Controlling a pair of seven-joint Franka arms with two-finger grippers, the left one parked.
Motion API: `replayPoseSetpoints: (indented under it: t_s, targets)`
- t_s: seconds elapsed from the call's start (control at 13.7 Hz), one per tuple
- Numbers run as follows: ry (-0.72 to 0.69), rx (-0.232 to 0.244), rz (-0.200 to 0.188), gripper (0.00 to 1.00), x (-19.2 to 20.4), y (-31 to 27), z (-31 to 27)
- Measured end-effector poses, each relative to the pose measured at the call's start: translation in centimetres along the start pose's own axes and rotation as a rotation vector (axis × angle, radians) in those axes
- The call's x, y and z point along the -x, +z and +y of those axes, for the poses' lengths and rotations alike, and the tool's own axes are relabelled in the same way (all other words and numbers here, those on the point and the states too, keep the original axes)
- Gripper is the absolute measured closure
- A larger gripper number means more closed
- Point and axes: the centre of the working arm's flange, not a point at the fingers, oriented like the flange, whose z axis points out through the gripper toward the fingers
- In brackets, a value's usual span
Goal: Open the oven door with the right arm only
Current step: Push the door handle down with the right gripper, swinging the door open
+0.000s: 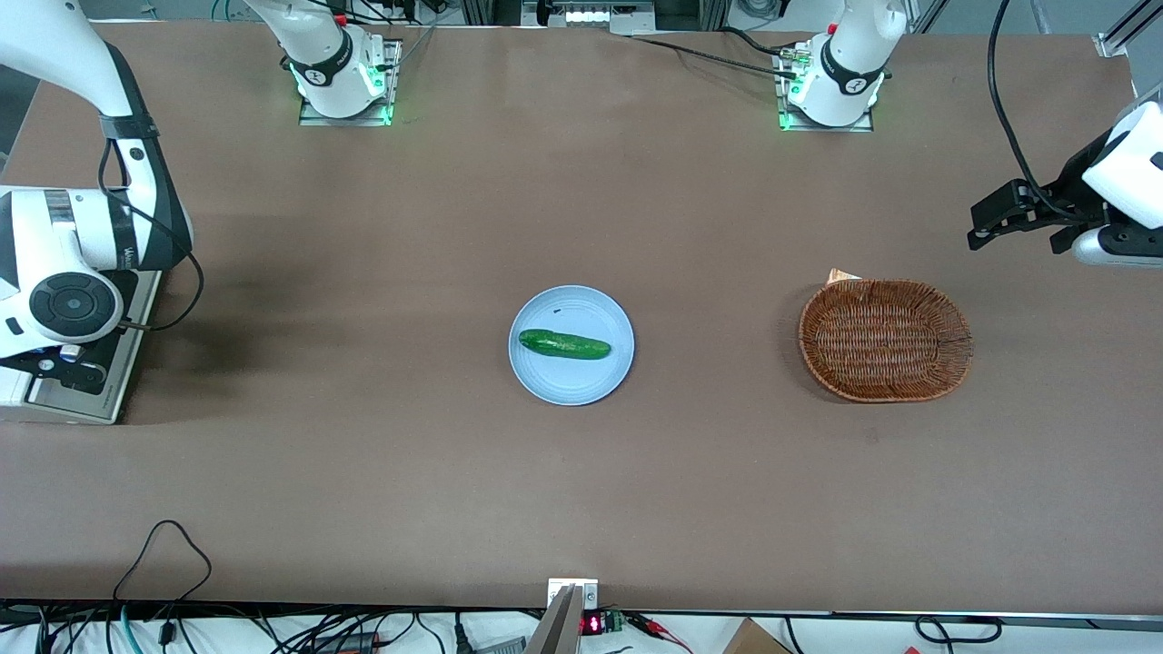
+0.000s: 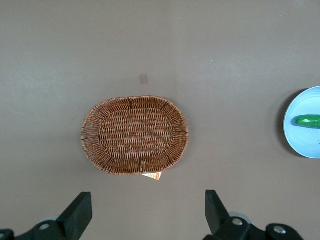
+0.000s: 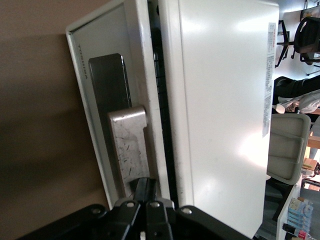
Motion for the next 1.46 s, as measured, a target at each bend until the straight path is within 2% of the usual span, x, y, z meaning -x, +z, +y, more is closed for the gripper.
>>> replayPoseSetpoints:
  t_s: [0.37, 1.46]
  targets:
    - [0.006, -0.101, -0.005, 0.99, 0.5, -1.3, -2.1]
    - [-0.009, -0.278, -0.006, 0.99, 1.3, -0.7, -8.1]
